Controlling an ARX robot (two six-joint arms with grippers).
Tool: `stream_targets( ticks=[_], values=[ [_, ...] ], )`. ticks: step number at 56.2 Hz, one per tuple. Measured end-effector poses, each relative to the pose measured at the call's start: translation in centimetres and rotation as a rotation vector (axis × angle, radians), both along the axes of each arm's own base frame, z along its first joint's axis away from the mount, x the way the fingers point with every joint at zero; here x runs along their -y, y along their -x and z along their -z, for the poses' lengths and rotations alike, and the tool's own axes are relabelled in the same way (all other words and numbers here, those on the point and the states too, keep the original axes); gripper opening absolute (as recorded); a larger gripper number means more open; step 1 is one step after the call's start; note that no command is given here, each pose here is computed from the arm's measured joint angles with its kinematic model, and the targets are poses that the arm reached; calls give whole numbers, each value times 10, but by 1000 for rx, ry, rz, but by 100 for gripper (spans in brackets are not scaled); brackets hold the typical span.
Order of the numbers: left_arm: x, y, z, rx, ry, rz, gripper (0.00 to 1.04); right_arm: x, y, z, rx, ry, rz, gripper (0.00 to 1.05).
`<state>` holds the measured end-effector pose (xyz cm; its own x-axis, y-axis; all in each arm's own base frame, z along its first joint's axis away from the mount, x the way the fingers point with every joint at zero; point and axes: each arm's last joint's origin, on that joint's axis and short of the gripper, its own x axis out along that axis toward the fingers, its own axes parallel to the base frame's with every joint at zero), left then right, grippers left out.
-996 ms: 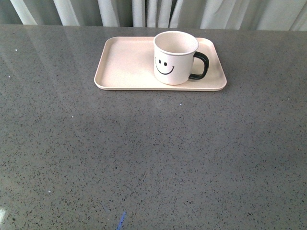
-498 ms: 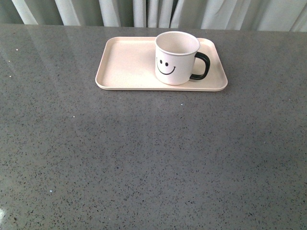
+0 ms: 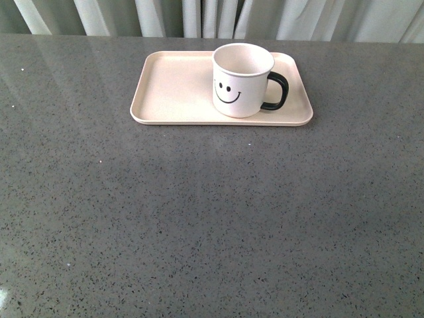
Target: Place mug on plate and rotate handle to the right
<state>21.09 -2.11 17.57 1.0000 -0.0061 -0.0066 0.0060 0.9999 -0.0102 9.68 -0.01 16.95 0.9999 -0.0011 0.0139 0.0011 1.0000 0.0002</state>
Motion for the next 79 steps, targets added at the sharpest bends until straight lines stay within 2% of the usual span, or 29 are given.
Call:
stream_targets(
  ticks=[17, 79],
  values=[
    [-14, 33, 15, -15, 0, 19, 1, 0, 0, 0, 0, 0, 0, 96],
    [-21, 92, 5, 21, 0, -2, 1, 0, 0, 0, 0, 0, 0, 96]
  ],
)
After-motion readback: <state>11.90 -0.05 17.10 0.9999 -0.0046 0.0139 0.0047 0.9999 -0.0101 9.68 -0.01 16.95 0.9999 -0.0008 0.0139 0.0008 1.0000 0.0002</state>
